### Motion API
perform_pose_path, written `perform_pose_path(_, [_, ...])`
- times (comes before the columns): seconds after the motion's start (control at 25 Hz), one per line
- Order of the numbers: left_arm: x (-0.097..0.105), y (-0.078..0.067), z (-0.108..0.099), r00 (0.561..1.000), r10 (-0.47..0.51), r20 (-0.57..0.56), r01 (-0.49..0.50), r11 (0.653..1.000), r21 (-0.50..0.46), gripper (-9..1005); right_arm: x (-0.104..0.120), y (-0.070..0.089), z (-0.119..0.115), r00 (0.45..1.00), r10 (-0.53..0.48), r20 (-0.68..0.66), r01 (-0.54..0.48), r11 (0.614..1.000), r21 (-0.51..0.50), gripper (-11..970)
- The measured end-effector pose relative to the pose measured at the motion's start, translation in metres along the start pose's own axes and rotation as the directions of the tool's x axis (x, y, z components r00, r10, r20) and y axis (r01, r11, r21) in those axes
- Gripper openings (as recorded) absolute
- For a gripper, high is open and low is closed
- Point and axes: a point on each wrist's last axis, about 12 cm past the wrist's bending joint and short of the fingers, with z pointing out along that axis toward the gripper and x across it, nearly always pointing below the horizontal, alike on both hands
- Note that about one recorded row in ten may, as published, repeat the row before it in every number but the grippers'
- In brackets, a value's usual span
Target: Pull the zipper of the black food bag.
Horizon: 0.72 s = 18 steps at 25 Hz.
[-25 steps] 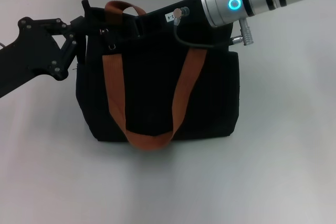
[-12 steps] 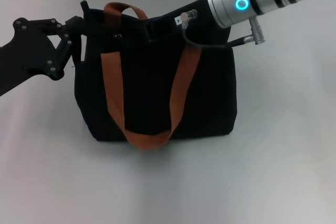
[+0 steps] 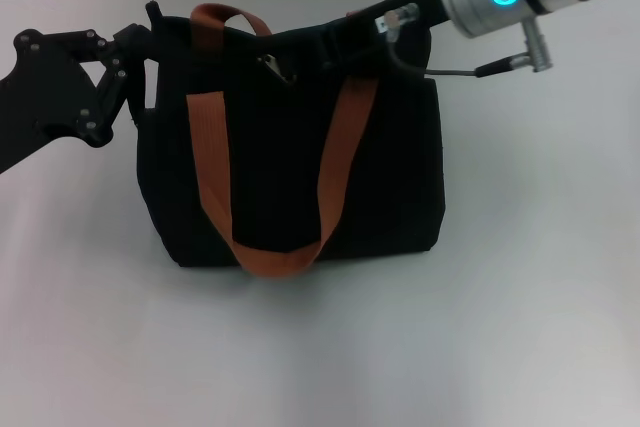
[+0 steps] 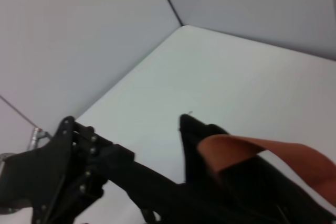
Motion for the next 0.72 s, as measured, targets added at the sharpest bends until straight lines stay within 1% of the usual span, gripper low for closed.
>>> perform_pose_path(0.2, [0.0,0.0,0.0,1.0,0.0,-0.001,0.0,1.0,-0.001,40,0.006,-0.004,-0.012,1.0,0.002,0.003,-0.002,0.999,0.054,0])
perform_pose_path(0.32, [0.0,0.001,0.0,1.0,-0.001,-0.001,0.001,1.0,-0.002,40,0.012,-0.006,-0.018,1.0,0.013,0.007,-0.014,0.998,0.067,-1])
perform_pose_path(0.36, [0.0,0.001,0.0,1.0,-0.001,-0.002,0.001,1.0,-0.002,40,0.016,-0.009,-0.025,0.999,0.024,0.023,-0.026,0.997,0.076,-1])
perform_pose_path(0.48, [0.0,0.001,0.0,1.0,-0.002,-0.002,0.002,1.0,-0.002,40,0.018,-0.012,-0.031,0.999,0.032,0.041,-0.036,0.996,0.082,-2])
perform_pose_path(0.56, [0.0,0.001,0.0,1.0,-0.006,-0.002,0.006,1.0,-0.002,41,0.019,-0.011,-0.037,0.997,0.028,0.067,-0.032,0.997,0.064,-2])
perform_pose_path(0.72, [-0.001,0.001,0.002,1.0,-0.004,0.001,0.004,1.0,0.002,41,0.017,-0.007,-0.036,0.997,0.013,0.078,-0.015,1.0,0.024,-2])
